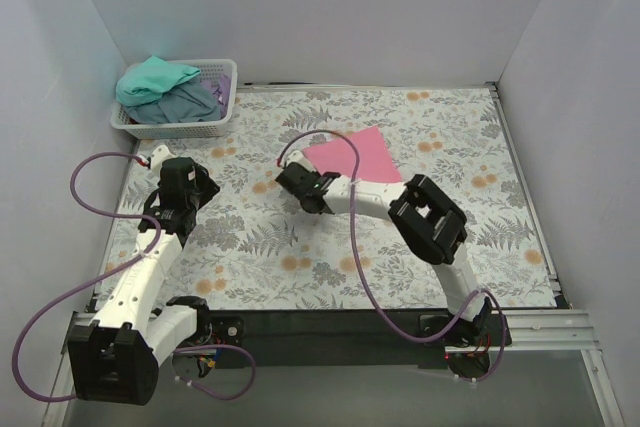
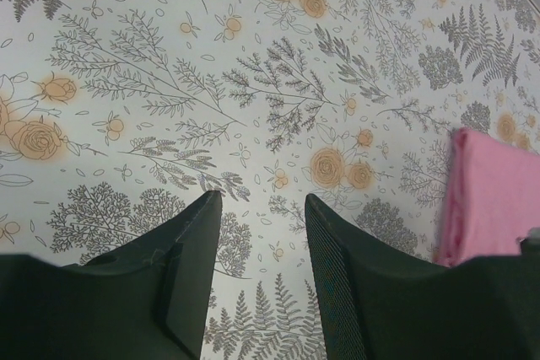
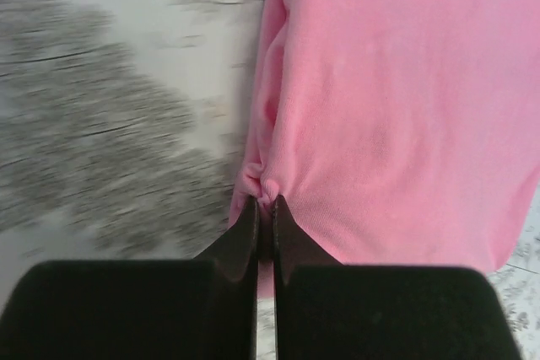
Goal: Fold and stack the t-shirts
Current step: Neatly place the folded tshirt to the corner
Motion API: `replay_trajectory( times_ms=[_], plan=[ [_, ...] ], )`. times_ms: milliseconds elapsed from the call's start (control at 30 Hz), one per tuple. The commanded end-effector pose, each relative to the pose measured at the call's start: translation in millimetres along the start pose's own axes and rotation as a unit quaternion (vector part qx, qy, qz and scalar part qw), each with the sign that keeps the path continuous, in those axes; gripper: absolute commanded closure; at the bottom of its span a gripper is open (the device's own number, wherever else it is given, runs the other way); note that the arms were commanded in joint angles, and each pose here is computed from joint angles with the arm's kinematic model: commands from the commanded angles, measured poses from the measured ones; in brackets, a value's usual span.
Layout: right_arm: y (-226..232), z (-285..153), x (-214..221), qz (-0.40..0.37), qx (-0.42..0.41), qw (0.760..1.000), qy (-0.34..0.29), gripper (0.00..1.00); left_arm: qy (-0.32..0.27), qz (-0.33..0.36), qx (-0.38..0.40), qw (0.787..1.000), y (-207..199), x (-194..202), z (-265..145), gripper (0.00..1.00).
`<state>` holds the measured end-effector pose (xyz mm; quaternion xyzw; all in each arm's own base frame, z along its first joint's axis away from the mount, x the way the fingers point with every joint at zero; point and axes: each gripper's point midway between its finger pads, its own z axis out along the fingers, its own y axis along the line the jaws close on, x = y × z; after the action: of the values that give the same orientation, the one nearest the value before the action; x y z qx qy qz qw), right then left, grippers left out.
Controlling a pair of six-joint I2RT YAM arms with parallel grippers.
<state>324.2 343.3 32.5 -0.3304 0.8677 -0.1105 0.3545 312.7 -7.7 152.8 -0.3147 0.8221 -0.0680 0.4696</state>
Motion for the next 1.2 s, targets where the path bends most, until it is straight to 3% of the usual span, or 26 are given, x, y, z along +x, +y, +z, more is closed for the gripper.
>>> replay_trajectory(
  times_ms=[0, 400, 633, 700, 733, 833, 867, 967, 1067, 1100, 1167],
  plan=[
    [-70.1, 31.6, 46.3, -0.001, 0.050, 0.995, 0.081, 0.99, -0.007, -0.003, -0.001, 1.000, -1.6, -7.7, -0.7, 0.57],
    [-249.2, 120.1, 51.8, -0.012, 0.151, 0.984, 0.094, 0.99, 0.017, 0.005, -0.014, 1.000, 2.1, 2.2, 9.5, 0.58],
    [-303.5, 147.0, 77.8, -0.034, 0.174, 0.976, 0.128, 0.99, 0.031, 0.008, -0.015, 0.999, 1.2, 7.9, 13.4, 0.58],
    [-305.9, 130.0, 62.8, 0.006, 0.163, 0.982, 0.094, 0.98, 0.036, 0.008, -0.012, 0.999, -0.4, 9.6, 14.3, 0.58],
    [-299.6, 124.4, 66.0, 0.020, 0.151, 0.984, 0.090, 0.85, 0.038, 0.009, -0.010, 0.999, -1.2, 9.8, 14.3, 0.58],
    [-294.8, 87.7, 40.5, 0.113, 0.113, 0.987, 0.035, 0.63, 0.040, 0.005, -0.005, 0.999, -3.0, 10.2, 13.4, 0.58],
    [-293.5, 69.0, 35.9, 0.158, 0.106, 0.982, 0.017, 0.60, 0.041, 0.006, -0.003, 0.999, -3.6, 10.8, 12.8, 0.58],
    [-291.9, 40.2, 34.0, 0.229, 0.083, 0.970, -0.013, 0.55, 0.036, 0.003, 0.002, 0.999, -5.5, 8.5, 10.3, 0.58],
    [-290.8, 25.9, 42.4, 0.342, 0.062, 0.937, -0.025, 0.55, 0.034, 0.002, 0.008, 0.999, -7.1, 7.1, 7.4, 0.58],
    [-289.4, 28.8, 62.9, 0.377, 0.048, 0.925, -0.009, 0.56, 0.034, 0.001, 0.010, 0.999, -7.1, 7.1, 6.9, 0.58],
    [-290.3, 26.8, 73.3, 0.458, 0.031, 0.888, -0.006, 0.57, 0.030, -0.001, 0.015, 0.999, -9.0, 5.5, 4.5, 0.58]
  ],
)
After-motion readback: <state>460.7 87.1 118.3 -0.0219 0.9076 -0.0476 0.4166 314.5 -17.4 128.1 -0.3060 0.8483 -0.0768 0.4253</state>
